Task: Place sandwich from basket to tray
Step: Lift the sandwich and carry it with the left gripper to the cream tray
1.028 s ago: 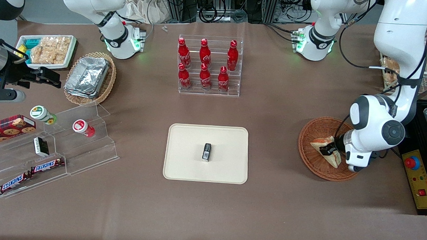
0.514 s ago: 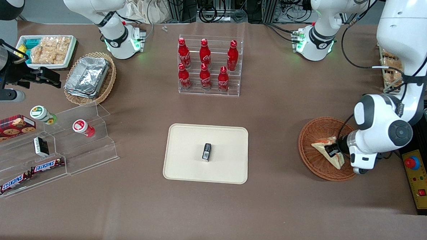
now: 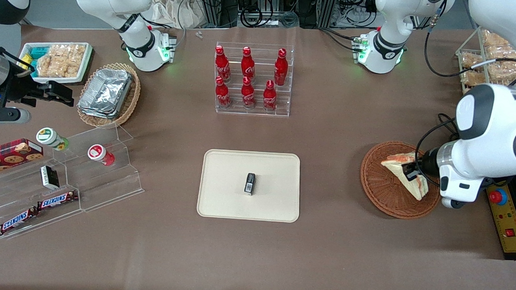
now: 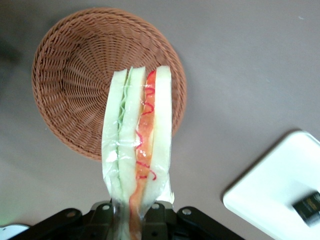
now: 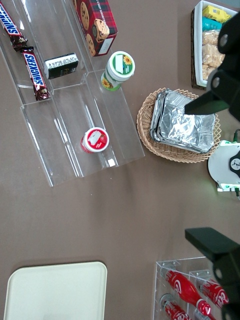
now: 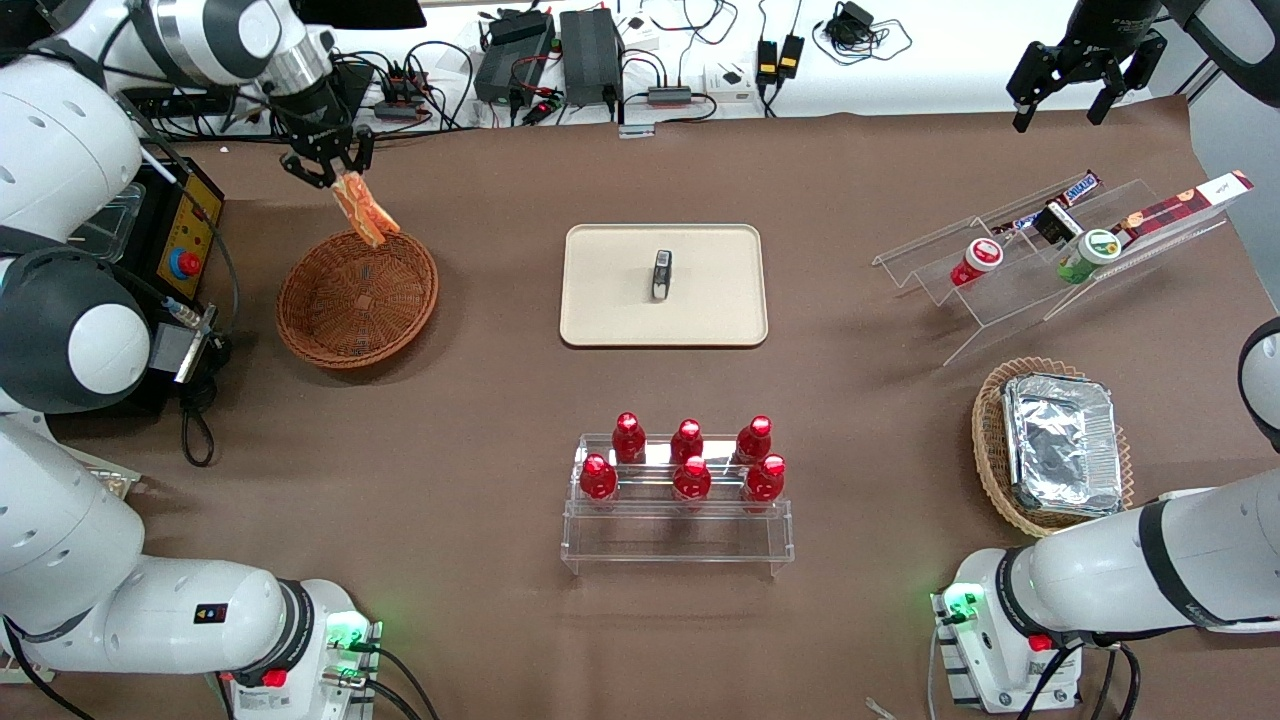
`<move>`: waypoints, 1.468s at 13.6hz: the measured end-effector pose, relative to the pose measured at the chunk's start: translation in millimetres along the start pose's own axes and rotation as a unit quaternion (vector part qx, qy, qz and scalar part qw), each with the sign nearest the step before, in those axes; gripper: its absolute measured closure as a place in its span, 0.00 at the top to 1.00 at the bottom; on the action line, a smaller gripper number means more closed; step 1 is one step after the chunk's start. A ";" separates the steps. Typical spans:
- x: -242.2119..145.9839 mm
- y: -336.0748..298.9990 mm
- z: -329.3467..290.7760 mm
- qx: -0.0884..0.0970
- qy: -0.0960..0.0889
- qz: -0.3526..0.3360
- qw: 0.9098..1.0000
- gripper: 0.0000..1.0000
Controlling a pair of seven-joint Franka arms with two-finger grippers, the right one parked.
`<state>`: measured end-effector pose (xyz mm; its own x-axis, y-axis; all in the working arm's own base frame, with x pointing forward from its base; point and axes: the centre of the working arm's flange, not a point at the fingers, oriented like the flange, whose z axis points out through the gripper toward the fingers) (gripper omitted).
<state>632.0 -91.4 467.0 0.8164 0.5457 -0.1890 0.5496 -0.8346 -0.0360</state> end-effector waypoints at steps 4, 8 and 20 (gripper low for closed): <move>-36.0 37.8 -0.8 0.027 0.016 0.055 0.998 0.16; -115.5 106.8 19.1 0.066 0.041 0.139 0.987 0.16; -170.3 243.6 198.7 -0.035 0.052 0.251 0.966 0.23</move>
<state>591.6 -402.5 295.4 0.9947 0.0804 -0.0646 0.0867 -0.9910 0.1018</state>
